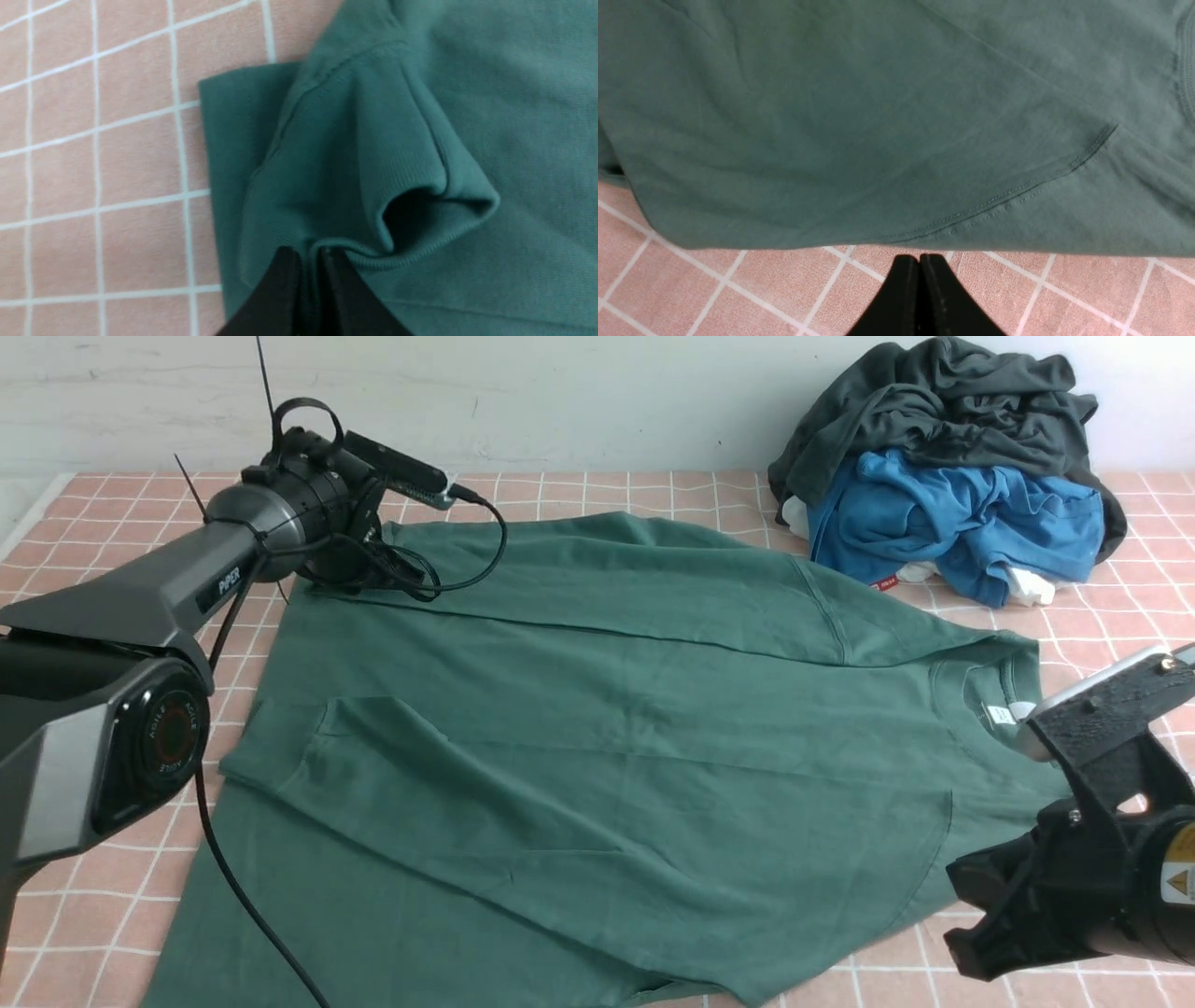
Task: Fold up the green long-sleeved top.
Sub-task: Use the left arm to clamp the cuff farthest from it, then use the left arm to drag and drop the cuff onto the cuff closest to the left arm, then use both arms simultaneously to clamp the lower edge of the clothing fabric
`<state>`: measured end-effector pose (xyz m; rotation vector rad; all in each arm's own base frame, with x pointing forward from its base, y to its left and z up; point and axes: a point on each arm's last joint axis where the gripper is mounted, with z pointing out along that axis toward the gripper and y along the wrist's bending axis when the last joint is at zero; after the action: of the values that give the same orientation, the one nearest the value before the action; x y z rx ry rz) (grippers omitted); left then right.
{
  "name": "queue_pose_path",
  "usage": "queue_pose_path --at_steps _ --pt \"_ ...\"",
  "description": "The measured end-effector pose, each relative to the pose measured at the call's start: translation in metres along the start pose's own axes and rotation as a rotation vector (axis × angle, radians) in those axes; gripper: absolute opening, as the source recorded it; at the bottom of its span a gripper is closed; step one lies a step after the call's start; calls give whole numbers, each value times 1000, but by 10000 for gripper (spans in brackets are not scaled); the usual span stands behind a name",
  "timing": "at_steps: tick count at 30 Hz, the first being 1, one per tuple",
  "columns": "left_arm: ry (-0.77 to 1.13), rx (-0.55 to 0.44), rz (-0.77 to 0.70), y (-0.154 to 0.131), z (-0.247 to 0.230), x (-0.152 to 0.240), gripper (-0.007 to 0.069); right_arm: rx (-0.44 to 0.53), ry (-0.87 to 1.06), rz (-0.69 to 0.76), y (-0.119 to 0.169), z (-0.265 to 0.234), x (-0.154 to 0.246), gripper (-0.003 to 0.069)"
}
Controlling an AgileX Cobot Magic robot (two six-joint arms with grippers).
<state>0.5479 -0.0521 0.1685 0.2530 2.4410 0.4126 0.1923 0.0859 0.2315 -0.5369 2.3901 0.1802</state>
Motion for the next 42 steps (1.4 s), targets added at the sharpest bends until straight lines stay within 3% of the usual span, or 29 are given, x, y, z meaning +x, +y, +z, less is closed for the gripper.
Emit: queue_pose_path --at_steps 7,10,14,20,23,24,29,33,39,42 --pt "-1 -36 -100 40 -92 -30 20 0 0 -1 0 0 0 -10" --pt "28 -25 -159 60 -149 -37 20 0 2 -1 0 0 0 -10" --pt "85 13 -176 76 -187 -30 20 0 18 -1 0 0 2 -10" --pt "274 160 -202 70 -192 21 20 -1 22 -14 0 -5 3 -10" --pt "372 156 -193 64 -187 49 20 0 5 -21 0 -8 2 -10" --pt "459 138 -193 57 -178 77 20 1 -10 -23 0 -10 1 -10" --pt "520 126 -228 43 -154 111 39 0 -20 -21 0 -11 0 -10" --pt "516 115 -247 41 -149 116 99 -4 -20 -13 0 -11 0 -10" --pt "547 28 -181 49 -150 120 340 -13 -13 5 1 -11 1 -10" --pt "583 7 -170 51 -152 123 412 -23 3 24 2 -12 2 -10"
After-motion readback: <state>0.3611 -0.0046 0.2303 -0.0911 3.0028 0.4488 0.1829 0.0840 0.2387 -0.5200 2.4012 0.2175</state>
